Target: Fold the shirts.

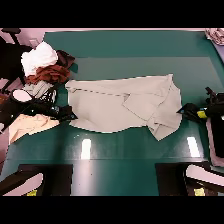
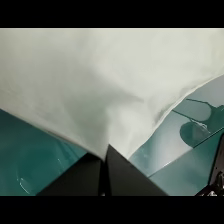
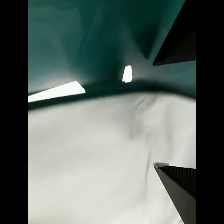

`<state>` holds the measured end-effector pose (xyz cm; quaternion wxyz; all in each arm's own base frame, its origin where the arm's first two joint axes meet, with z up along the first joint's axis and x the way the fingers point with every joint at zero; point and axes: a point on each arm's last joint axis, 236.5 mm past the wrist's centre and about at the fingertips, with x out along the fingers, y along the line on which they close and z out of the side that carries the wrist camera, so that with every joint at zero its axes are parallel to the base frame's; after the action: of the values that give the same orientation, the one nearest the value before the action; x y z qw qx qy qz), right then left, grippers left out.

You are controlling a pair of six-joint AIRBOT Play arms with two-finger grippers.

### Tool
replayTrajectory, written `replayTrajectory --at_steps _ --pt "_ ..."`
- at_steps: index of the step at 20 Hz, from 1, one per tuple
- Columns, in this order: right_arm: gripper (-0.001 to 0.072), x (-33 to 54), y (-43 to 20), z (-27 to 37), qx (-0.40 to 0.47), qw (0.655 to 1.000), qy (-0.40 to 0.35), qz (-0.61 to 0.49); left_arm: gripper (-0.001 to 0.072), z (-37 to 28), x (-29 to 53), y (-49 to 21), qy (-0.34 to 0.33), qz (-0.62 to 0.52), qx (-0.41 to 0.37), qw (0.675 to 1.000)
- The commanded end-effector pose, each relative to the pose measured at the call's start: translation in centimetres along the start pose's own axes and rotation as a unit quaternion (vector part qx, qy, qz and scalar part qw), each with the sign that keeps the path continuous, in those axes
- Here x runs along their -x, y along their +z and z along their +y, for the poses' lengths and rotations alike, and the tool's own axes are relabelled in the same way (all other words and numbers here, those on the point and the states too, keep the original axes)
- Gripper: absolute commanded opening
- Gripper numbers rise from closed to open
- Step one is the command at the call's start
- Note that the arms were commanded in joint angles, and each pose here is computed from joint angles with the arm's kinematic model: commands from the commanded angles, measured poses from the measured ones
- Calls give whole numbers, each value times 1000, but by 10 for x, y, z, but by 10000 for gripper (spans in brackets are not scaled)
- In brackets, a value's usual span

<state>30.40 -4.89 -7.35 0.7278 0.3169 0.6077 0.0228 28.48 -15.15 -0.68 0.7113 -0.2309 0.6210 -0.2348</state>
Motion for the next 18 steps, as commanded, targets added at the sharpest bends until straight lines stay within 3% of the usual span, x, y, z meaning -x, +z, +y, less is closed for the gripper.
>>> replayTrajectory --at_steps 1,3,4,7,14,16,18 --pt "627 -25 9 18 6 1000 29 -2 30 -2 2 6 -1 -11 8 1000" --pt "563 -40 3 33 34 999 24 5 30 -1 3 12 1 -23 18 1000" --pt "467 -47 -1 40 43 999 21 10 30 -3 5 16 0 -29 16 999" --pt "33 -48 -5 46 58 998 19 12 30 -15 17 30 -5 -46 -1 999" --pt "27 72 13 74 75 991 45 -101 29 -69 71 67 -33 -106 -28 993" --pt "27 123 23 120 106 977 90 -164 29 -102 111 77 -43 -160 -61 984" --pt "27 186 33 190 136 943 185 -242 29 -139 159 84 -51 -221 -99 969"
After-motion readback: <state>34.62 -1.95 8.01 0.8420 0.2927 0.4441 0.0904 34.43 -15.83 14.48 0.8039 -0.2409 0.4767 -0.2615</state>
